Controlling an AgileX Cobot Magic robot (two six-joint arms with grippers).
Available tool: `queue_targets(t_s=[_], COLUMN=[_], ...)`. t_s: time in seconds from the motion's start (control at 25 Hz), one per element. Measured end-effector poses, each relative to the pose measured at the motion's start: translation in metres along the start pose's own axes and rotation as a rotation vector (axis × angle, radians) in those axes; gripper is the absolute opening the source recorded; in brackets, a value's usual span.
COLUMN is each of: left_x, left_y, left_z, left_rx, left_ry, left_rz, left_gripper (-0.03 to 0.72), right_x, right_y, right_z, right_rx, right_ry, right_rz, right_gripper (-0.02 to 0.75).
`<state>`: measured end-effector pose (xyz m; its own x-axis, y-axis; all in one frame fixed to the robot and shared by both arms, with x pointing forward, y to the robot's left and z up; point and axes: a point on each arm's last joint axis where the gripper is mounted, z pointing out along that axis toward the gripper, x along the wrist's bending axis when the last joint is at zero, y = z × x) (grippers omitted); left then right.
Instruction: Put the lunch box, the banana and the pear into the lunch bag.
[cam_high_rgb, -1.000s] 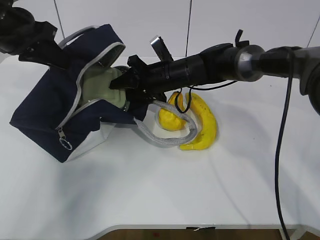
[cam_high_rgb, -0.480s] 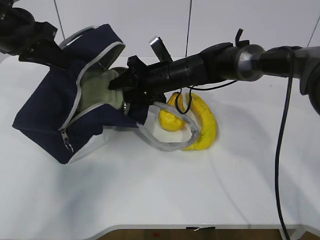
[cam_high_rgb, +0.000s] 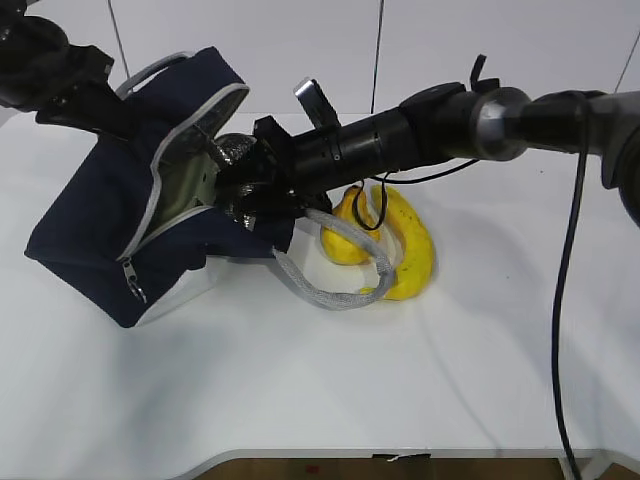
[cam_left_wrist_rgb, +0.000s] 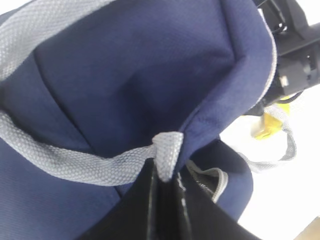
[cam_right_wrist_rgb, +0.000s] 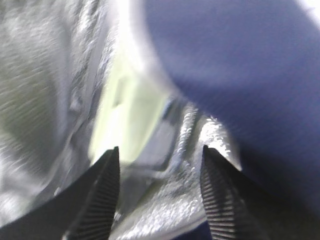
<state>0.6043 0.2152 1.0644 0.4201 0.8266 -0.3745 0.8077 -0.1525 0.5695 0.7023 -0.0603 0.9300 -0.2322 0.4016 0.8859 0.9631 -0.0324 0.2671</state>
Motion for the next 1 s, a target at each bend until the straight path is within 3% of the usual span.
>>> queue_targets(t_s=[0.2, 0.44, 0.72, 1.0], left_x=[0.0, 0.0, 0.001, 0.001], left_y=[0.0, 0.0, 0.0, -0.001], left_z=[0.0, 0.0, 0.0, 0.001], left_rx=[0.002, 0.003, 0.004, 0.009], left_ry=[0.003, 0.005, 0.006, 0.006], left_rz=[0.003, 0.005, 0.006, 0.005], left_gripper=[0.012, 0.012, 0.012, 0.012], right_x=[0.005, 0.041, 0.075, 0.082], right_y=[-0.001, 0.016, 0.035, 0.045], right_z=[-0.004, -0.019, -0.048, -0.065], right_rx=[0.061, 0.114, 0.134, 0.073], right_ry=[-0.051, -0.1, -0.354, -0.541], right_rz=[-0.067, -0.202, -0.345, -0.335], right_gripper=[0.419, 0.419, 0.419, 0.419])
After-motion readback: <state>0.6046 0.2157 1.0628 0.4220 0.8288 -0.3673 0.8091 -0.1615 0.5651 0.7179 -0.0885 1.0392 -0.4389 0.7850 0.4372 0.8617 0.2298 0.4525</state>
